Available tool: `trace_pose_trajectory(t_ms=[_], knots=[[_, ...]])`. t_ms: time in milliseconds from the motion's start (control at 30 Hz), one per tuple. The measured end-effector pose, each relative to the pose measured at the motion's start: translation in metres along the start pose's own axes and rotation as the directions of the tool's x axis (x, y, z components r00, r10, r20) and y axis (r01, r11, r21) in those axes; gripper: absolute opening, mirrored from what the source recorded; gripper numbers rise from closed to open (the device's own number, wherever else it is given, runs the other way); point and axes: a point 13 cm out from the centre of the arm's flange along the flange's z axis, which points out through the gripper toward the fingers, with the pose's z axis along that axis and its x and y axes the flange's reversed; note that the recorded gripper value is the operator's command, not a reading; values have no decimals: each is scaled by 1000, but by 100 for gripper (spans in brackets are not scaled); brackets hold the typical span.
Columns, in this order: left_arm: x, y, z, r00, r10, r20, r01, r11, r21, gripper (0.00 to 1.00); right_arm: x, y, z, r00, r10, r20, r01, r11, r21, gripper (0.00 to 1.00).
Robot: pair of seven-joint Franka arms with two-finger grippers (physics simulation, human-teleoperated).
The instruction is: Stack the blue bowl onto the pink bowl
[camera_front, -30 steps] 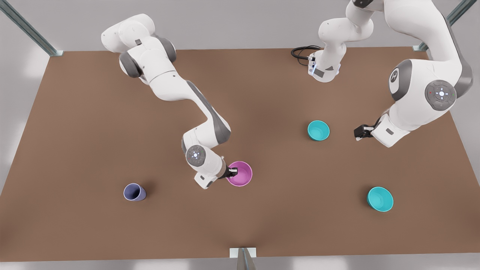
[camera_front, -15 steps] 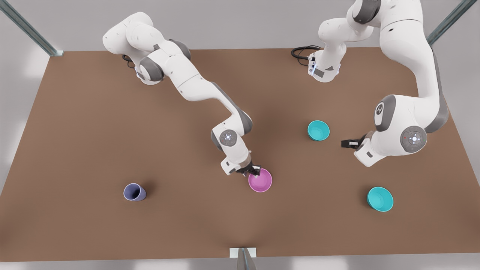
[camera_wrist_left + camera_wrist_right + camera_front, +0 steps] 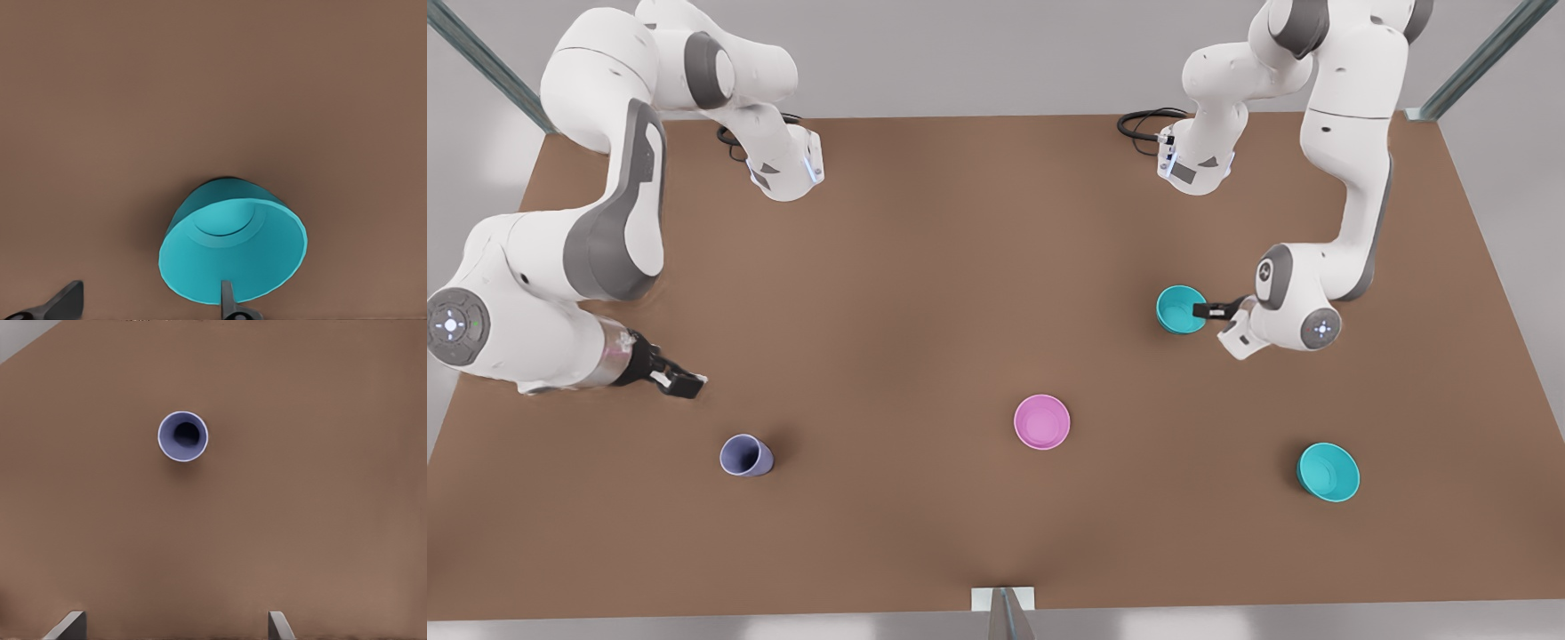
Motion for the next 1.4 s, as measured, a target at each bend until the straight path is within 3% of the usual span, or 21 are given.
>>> trace_pose_trajectory(t_ms=[133,333,367,433,533,667,833,1000,1167,1400], knots=[[-3,-5,13,998,66,10,-67,998,13,100,61,-82,-23,996,-76,-36,77,997,22,100],[-11,-17,39,988,153,6,-153,988,29,97,67,-103,-21,980,-200,-6,200,979,29,100],[-11,-18,41,987,163,8,-164,986,29,91,66,-102,-21,975,-221,-2,221,975,31,100],[-12,-21,43,982,188,10,-188,982,27,39,66,-99,-21,965,-261,4,261,965,34,100],[-13,-22,44,977,214,15,-215,976,27,21,65,-95,-20,950,-312,7,311,950,38,100],[-21,-24,37,969,247,30,-248,969,23,21,63,-94,-18,933,-359,6,358,933,41,100],[-50,-44,-44,947,293,133,-295,956,-4,21,59,-98,-18,918,-397,7,396,917,40,100],[-148,-173,-136,897,369,242,-372,928,-32,21,61,-99,-15,903,-430,0,430,902,40,100],[-183,-306,-121,899,355,255,-364,931,-14,21,60,-97,-10,889,-458,-12,458,888,41,100],[-197,-319,-88,960,148,236,-165,985,54,21,37,-87,16,879,-472,-65,475,878,51,100]])
